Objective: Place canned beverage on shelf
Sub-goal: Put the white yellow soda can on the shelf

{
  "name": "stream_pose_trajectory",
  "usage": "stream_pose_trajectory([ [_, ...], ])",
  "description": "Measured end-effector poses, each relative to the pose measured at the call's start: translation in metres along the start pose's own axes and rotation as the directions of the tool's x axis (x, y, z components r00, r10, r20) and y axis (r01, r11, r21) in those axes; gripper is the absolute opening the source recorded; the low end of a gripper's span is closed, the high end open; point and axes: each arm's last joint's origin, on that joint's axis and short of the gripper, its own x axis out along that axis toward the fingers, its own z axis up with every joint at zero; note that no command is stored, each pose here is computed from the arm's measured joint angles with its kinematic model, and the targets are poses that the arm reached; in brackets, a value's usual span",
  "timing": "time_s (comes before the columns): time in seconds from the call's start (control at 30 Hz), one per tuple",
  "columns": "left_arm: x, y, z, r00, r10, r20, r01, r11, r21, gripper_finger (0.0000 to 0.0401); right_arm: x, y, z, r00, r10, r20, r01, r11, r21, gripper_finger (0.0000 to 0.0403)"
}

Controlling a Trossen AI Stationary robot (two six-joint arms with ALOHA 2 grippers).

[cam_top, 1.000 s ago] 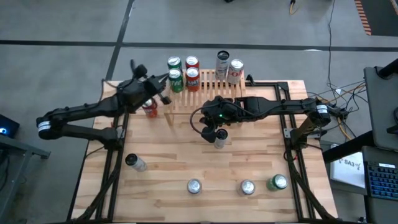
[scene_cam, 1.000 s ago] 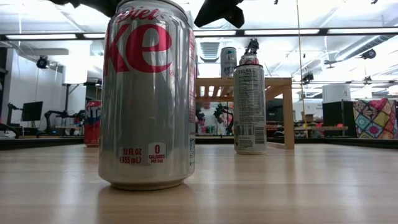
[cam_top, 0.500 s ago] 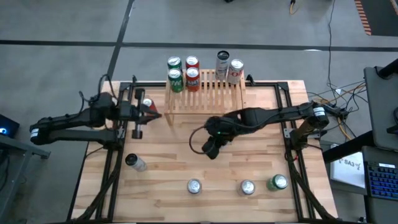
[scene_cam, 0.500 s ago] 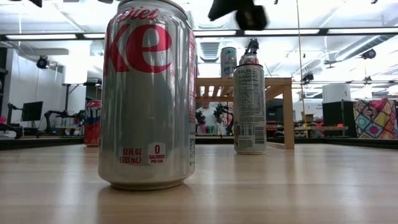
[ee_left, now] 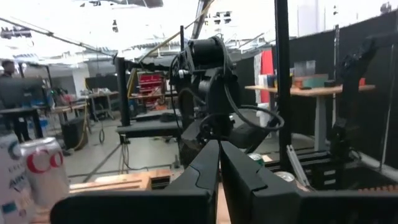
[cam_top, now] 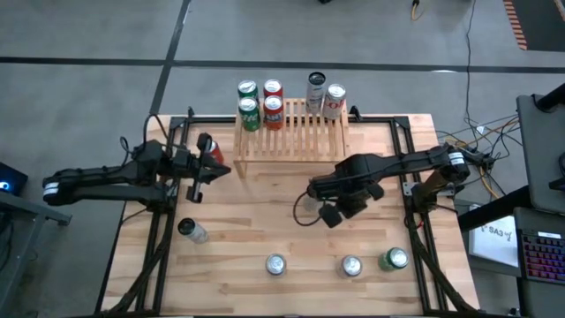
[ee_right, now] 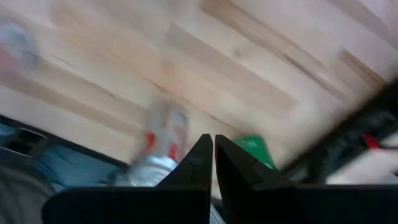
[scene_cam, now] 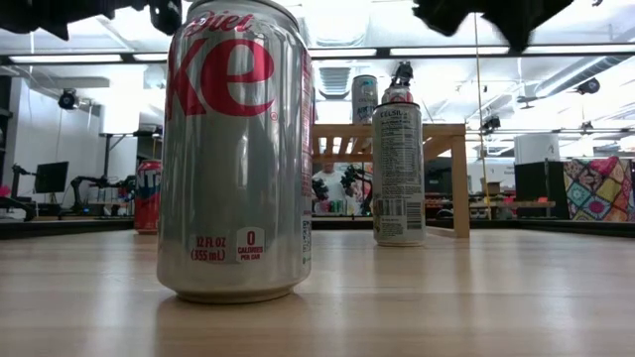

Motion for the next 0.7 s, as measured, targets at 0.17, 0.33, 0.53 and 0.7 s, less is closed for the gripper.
stream_pose_trajectory([
  [0.17,0.0,0.0,-0.001,1.0,0.0,0.014,0.001,0.998,-0.068,0.0,0.0,0.001,-0.001,1.0,0.008,-0.001,-0.008,0.999,-0.032,0.0009],
  [0.33,0.0,0.0,0.002,1.0,0.0,0.021,0.002,0.996,-0.092,0.0,0.002,0.005,0.001,1.0,0.03,0.009,-0.029,0.994,-0.101,0.0009],
  [0.53,0.001,0.0,0.007,0.999,0.001,0.034,0.002,0.997,-0.083,0.0,0.002,0.008,0.004,0.996,0.037,0.081,-0.026,0.99,-0.138,0.001],
  [0.7,0.001,0.001,0.011,0.999,0.001,0.044,0.002,0.997,-0.078,0.0,0.002,0.009,0.006,0.994,0.048,0.096,-0.034,0.988,-0.149,0.0039],
])
